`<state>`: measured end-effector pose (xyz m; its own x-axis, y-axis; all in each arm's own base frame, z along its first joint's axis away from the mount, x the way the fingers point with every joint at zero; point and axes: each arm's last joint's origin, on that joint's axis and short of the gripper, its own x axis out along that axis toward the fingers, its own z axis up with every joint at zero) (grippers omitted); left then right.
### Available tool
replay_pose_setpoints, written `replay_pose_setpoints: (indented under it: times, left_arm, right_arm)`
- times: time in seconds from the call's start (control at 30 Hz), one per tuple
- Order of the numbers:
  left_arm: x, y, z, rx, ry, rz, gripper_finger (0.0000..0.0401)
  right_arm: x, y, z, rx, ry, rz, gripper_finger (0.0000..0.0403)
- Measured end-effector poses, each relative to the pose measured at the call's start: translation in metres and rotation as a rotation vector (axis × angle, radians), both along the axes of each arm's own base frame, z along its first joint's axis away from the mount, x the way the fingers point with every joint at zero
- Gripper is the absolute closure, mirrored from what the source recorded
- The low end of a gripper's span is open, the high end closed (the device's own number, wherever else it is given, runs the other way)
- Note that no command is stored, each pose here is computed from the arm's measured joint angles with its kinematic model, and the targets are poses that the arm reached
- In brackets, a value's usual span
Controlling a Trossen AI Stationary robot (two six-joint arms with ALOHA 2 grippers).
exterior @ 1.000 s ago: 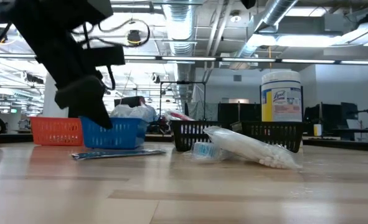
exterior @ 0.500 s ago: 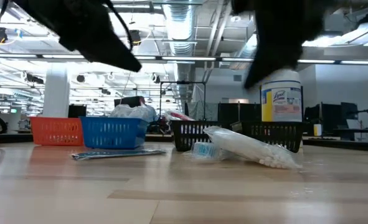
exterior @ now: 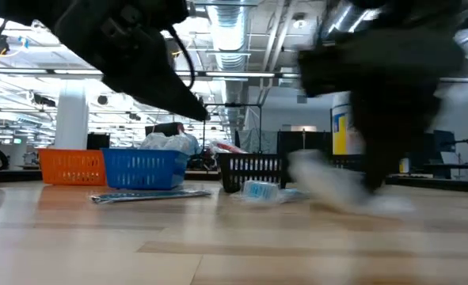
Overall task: Pick & Place Travel size toiletries
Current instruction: Adjust the pack of cotton buds, then put the nail clippers into the orange bin
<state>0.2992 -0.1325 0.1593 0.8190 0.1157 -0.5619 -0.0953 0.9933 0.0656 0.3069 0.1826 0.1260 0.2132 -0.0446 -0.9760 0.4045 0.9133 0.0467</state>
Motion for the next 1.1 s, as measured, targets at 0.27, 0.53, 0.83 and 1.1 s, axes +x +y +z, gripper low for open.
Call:
replay_pose_setpoints:
  times: [0.27, 0.53, 0.83, 1.1]
  left_arm:
    - [0.020, 0.003, -0.004, -0.009, 0.029, -0.062, 0.0401]
    - [0.053, 0.010, -0.003, 0.046, 0.023, -0.094, 0.0401]
    - [0.071, 0.041, -0.040, -0.013, 0.151, -0.061, 0.0401]
    - [0.069, 0.035, -0.048, -0.063, 0.182, -0.070, 0.0401]
  right_arm:
    - [-0.056, 0.023, 0.048, -0.001, 0.051, -0.113, 0.0403]
    - [-0.086, 0.029, 0.113, -0.143, -0.476, -0.186, 0.0403]
    - [-0.078, 0.022, 0.121, -0.255, -0.574, -0.122, 0.0403]
    - [-0.069, 0.014, 0.115, -0.269, -0.518, -0.115, 0.0403]
